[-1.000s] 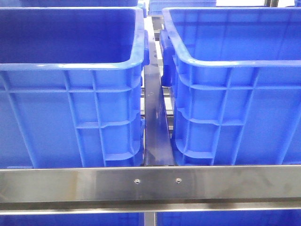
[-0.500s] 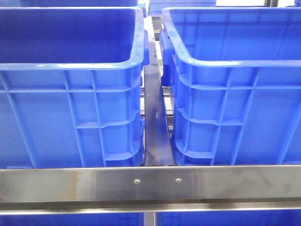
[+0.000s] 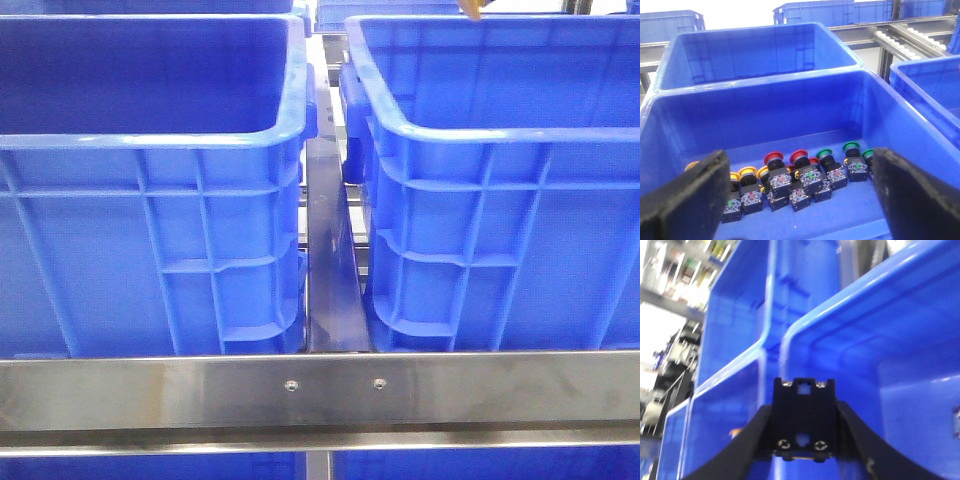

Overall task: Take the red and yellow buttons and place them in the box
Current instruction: 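Carry the yellow button with the right gripper over the bin holding the red button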

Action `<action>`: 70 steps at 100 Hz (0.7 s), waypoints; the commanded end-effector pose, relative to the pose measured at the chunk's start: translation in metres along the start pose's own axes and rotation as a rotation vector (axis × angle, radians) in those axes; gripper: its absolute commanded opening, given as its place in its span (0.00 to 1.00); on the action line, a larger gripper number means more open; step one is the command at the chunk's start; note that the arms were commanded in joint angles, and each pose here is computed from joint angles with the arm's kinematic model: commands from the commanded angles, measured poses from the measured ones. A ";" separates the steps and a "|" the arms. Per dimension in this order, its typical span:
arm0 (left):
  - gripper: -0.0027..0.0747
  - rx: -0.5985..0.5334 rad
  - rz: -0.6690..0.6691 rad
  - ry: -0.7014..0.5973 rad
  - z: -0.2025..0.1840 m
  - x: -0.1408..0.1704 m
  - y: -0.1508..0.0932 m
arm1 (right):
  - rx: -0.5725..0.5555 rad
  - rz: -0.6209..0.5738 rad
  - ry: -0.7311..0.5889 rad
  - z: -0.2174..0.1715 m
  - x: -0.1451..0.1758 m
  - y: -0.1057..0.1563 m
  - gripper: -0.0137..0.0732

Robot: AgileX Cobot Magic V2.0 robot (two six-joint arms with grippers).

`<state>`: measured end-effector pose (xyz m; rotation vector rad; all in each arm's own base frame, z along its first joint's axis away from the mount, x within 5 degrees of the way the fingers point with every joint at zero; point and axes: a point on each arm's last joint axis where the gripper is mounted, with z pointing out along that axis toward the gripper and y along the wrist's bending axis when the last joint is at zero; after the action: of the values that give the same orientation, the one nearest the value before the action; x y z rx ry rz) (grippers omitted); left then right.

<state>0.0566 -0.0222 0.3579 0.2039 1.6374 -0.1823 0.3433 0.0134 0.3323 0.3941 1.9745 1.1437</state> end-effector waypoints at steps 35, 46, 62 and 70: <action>0.73 -0.029 -0.025 -0.087 -0.001 -0.014 0.003 | -0.050 0.265 -0.092 0.037 -0.015 -0.043 0.30; 0.73 -0.029 -0.025 -0.087 -0.001 -0.014 0.003 | -0.049 0.287 -0.105 0.046 -0.015 -0.056 0.30; 0.73 -0.029 -0.025 -0.085 -0.001 -0.014 0.003 | -0.024 0.306 -0.101 0.056 -0.015 -0.071 0.30; 0.73 -0.029 -0.025 -0.085 -0.001 -0.014 0.003 | -0.019 0.310 -0.096 0.060 -0.015 -0.075 0.30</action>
<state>0.0566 -0.0222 0.3579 0.2039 1.6374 -0.1823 0.4053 -0.0018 0.2318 0.8061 1.9660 1.2377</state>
